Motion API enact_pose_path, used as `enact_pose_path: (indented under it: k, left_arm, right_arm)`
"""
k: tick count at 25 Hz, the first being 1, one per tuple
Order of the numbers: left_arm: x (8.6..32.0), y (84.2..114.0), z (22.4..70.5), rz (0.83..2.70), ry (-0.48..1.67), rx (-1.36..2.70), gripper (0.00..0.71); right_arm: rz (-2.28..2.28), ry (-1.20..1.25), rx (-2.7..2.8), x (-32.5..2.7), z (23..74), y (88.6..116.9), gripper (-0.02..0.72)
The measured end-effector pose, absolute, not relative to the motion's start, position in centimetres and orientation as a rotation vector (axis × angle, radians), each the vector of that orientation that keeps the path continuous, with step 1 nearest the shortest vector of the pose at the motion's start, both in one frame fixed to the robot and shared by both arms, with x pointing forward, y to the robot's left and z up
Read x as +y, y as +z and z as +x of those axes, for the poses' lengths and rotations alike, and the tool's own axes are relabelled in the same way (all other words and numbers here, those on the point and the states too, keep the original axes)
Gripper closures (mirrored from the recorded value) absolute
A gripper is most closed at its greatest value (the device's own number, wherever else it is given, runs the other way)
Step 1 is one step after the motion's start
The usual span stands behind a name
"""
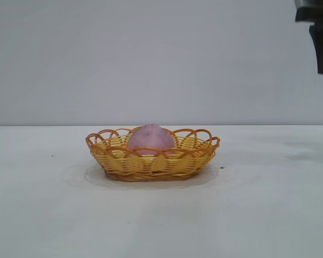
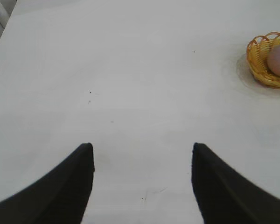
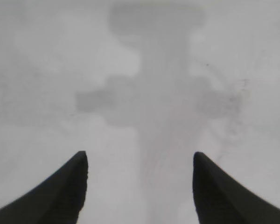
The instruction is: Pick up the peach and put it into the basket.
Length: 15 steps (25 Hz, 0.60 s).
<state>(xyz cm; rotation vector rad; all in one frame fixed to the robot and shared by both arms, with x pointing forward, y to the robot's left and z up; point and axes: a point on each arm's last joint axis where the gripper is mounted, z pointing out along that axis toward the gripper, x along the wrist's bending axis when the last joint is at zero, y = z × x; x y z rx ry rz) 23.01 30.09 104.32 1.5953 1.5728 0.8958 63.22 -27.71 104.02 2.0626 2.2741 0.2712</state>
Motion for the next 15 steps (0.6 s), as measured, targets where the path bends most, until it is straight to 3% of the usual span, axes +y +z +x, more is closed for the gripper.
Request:
enact_pose_path:
  k: [10,15]
  left_arm:
    - [30.1,104.3,23.0,1.595,0.896,1.573,0.313]
    - [30.1,104.3,23.0,1.595,0.896,1.573,0.313]
  right_arm:
    - [1.910,0.462,2.063,-28.5,57.3,114.4,0.285]
    - [1.873,0.522,2.020,-28.6,52.6,117.0,0.285]
